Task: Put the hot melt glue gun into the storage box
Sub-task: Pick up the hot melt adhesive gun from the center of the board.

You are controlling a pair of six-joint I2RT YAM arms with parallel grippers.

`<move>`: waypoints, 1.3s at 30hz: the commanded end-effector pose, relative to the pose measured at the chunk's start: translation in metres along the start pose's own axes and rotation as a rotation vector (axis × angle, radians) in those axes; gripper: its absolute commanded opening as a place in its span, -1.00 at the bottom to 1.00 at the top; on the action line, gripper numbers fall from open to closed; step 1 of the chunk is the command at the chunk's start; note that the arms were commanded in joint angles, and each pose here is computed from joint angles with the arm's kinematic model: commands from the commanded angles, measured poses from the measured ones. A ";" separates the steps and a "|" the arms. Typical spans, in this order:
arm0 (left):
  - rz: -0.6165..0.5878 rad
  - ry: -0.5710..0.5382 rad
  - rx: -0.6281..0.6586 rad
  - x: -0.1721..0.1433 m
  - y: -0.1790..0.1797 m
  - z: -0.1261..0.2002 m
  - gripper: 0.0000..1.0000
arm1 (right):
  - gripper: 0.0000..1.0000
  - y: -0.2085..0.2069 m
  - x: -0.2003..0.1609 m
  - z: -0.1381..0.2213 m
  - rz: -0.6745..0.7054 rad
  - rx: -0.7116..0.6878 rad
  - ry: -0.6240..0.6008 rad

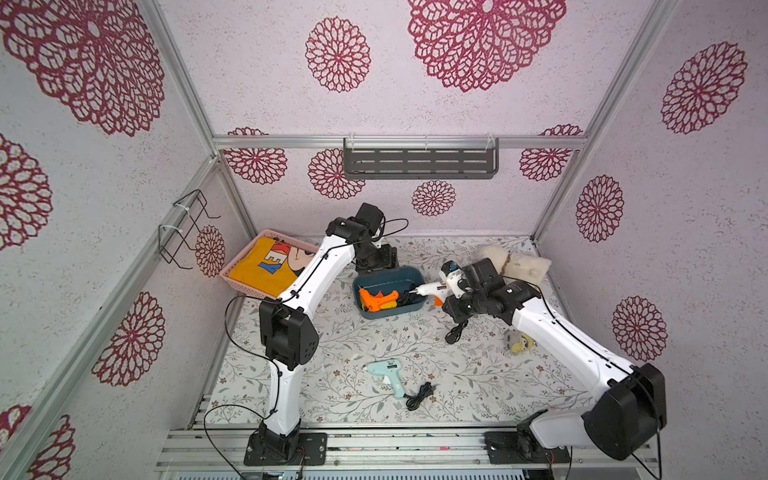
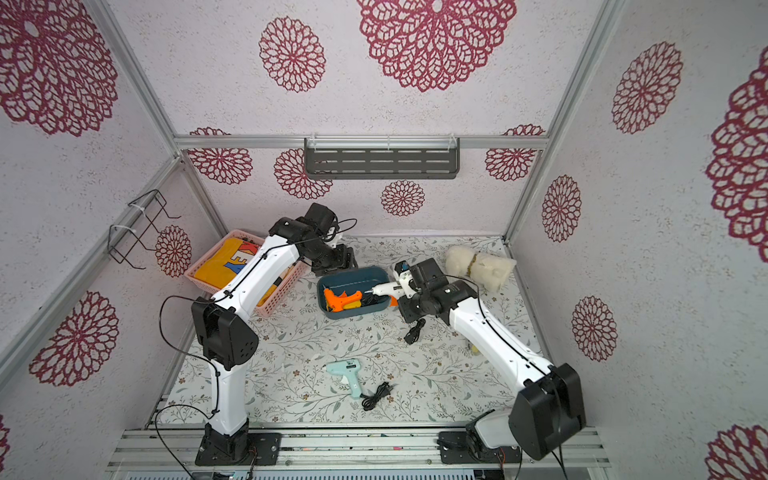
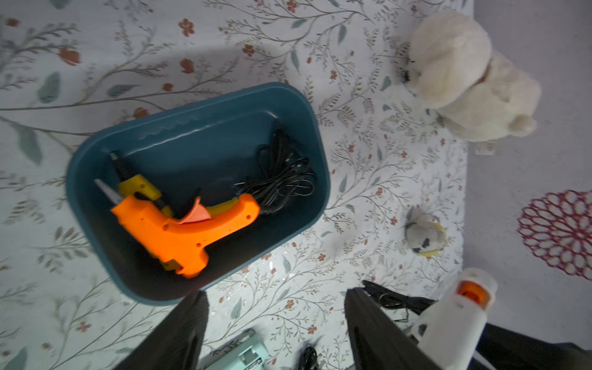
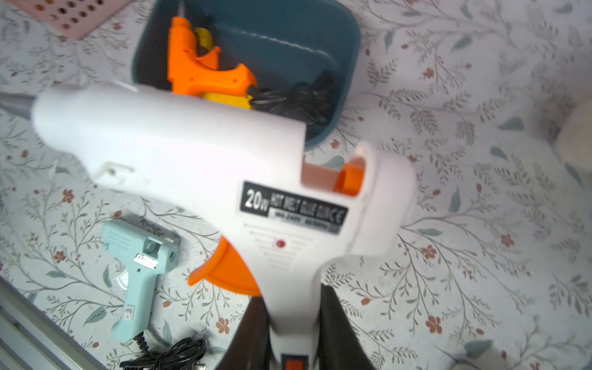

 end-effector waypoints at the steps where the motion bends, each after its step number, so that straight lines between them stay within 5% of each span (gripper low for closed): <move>1: -0.025 -0.084 -0.252 0.020 -0.033 0.014 0.48 | -1.00 0.022 0.011 0.011 0.132 0.114 -0.120; 10: -0.002 -0.012 -0.476 0.005 -0.060 0.018 0.34 | -1.00 0.038 0.014 0.004 0.177 0.204 -0.127; 22: -0.004 0.058 -0.574 -0.015 -0.085 0.008 0.21 | -1.00 0.049 0.019 -0.007 0.181 0.270 -0.121; 34: -0.017 0.180 -0.561 -0.052 -0.097 -0.014 0.12 | -1.00 0.052 0.025 -0.010 0.184 0.282 -0.124; 39: -0.023 0.213 -0.514 -0.062 -0.090 -0.020 -0.18 | -1.00 0.054 0.028 -0.010 0.186 0.292 -0.130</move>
Point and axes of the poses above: each gripper's point midway between its finger pads, its own z axis back along the fingers, its own y axis along the line the jaws close on, x = y × z, the point moved 3 cm from there along z, back along the fingers, and after that the axes turned 14 degrees about -z, right-handed, at the moved point
